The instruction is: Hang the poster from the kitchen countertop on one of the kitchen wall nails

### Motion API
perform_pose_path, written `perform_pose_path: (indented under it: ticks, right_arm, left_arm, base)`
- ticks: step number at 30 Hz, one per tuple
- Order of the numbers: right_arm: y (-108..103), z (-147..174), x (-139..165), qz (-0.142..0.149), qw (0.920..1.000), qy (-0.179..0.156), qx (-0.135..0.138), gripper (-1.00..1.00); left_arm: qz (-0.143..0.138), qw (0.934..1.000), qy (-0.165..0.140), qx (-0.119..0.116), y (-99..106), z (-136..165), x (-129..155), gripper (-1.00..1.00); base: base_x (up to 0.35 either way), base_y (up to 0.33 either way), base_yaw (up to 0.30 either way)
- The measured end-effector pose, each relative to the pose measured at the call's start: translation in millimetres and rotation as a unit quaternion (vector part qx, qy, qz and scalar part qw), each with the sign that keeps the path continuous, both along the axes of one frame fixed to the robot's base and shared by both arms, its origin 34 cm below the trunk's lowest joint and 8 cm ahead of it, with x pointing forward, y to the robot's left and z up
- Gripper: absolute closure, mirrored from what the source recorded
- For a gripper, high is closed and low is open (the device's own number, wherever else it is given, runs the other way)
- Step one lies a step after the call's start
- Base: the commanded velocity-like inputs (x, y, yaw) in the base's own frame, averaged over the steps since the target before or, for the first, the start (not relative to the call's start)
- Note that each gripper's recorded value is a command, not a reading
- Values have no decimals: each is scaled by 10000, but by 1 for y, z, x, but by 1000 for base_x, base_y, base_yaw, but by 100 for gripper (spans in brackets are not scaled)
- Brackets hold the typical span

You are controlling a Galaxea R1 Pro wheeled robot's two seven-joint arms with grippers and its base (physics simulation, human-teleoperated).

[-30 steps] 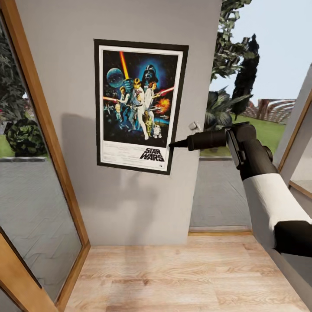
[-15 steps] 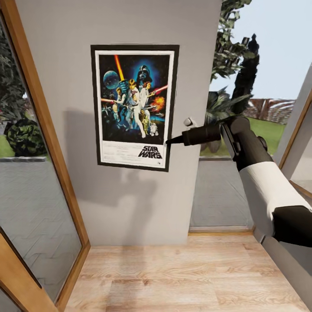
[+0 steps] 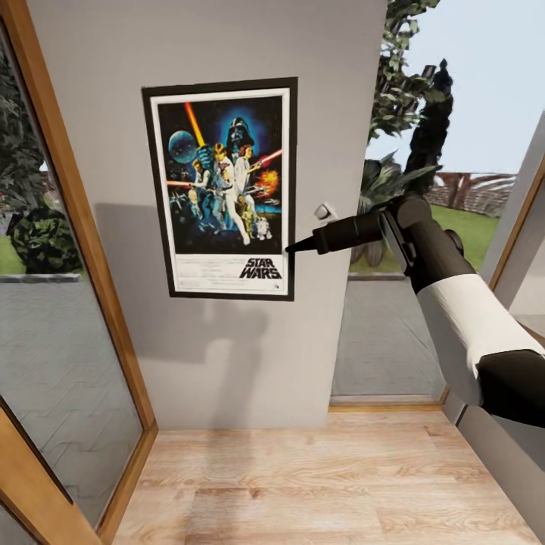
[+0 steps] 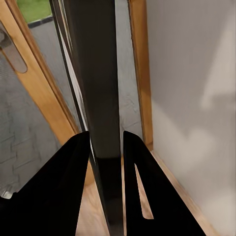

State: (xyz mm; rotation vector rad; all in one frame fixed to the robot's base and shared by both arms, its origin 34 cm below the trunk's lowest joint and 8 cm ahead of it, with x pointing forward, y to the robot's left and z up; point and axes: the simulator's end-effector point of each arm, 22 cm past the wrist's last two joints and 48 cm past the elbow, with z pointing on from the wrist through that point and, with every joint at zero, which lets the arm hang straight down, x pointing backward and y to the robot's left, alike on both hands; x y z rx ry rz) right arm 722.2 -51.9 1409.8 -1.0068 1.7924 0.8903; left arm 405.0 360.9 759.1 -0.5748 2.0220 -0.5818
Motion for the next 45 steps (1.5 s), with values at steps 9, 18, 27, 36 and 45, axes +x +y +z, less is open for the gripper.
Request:
perform_pose_path:
  ticks: [9, 18, 27, 36, 45]
  right_arm:
    - [-2, 2, 1, -20, 10000, 5, 40, 100]
    - [-5, 6, 2, -39, 9999, -1, 133, 100]
    - [-5, 6, 2, -45, 9999, 1, 142, 100]
    - [-5, 7, 1, -48, 9999, -6, 141, 100]
    - [-5, 7, 1, -47, 9999, -8, 142, 100]
  left_arm:
    - [0, 10000, -1, 1, 0, 0, 0, -100]
    - [0, 10000, -2, 0, 0, 0, 0, -100]
    - [0, 10000, 2, 0, 0, 0, 0, -100]
    - [1, 10000, -4, 7, 1, 1, 0, -100]
    - [2, 10000, -3, 7, 1, 0, 0, -100]
  base:
    - [0, 0, 0]
    - [11, 0, 0]
    - [68, 0, 0]
    - [240, 0, 0]
    - [329, 0, 0]
